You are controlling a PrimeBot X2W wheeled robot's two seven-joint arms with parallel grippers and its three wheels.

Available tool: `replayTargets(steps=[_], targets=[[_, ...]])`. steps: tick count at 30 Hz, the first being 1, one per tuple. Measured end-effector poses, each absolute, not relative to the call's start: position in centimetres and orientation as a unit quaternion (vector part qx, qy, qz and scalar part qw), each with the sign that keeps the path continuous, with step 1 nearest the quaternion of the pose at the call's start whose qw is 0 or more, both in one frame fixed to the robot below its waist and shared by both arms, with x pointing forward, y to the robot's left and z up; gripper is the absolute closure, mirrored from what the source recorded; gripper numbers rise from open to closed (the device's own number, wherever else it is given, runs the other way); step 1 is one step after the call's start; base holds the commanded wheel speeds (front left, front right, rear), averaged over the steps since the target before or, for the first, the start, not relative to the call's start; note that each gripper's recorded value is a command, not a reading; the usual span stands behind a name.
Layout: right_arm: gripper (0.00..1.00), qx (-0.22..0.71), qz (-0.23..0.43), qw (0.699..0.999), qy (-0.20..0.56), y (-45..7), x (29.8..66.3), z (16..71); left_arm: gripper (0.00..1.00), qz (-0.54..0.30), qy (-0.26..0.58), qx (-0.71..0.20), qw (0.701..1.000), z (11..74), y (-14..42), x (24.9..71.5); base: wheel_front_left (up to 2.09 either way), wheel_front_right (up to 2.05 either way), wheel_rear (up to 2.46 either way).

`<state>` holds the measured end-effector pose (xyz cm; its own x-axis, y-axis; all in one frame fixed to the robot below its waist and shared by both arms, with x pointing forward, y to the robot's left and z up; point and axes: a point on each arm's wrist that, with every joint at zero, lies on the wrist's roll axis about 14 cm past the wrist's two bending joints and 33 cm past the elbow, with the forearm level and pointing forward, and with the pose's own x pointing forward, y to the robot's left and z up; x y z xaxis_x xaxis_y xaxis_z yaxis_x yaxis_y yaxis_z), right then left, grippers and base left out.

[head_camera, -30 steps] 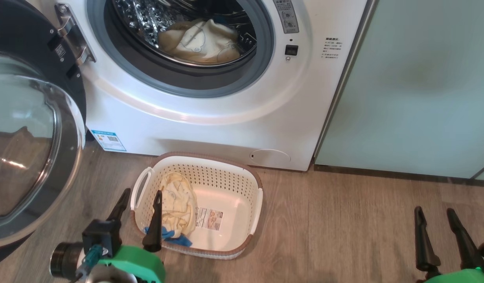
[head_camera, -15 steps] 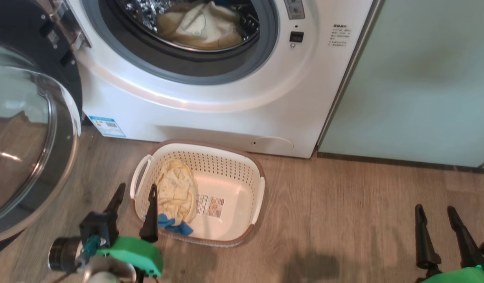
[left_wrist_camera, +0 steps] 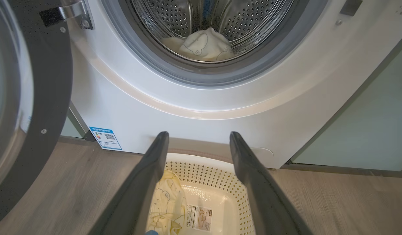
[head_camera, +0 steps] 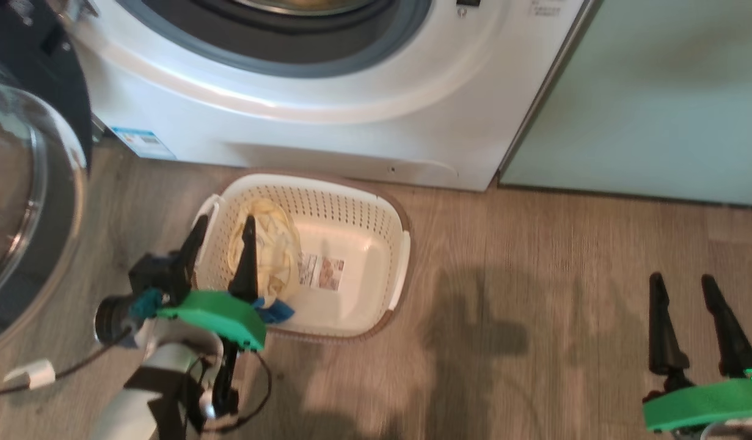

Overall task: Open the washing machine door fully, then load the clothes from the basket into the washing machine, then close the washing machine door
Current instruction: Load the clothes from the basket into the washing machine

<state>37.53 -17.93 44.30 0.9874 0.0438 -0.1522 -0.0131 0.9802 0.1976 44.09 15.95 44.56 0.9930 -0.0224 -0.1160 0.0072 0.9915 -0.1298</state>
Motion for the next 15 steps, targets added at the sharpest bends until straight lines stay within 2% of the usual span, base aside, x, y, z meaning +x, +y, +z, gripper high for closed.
replayTargets(steps=[9,15], targets=[[0.0,0.101,0.004,0.991,0.09,-18.4,40.1,42.1,0.0,-0.019,0.113,-0.089,0.989,39.1,14.6,48.2,0.0,0.0,0.0],[0.0,0.104,-0.006,0.989,0.108,-18.9,41.8,39.3,0.0,-0.028,0.171,-0.095,0.98,33.2,13.5,50.5,0.0,0.0,0.0]])
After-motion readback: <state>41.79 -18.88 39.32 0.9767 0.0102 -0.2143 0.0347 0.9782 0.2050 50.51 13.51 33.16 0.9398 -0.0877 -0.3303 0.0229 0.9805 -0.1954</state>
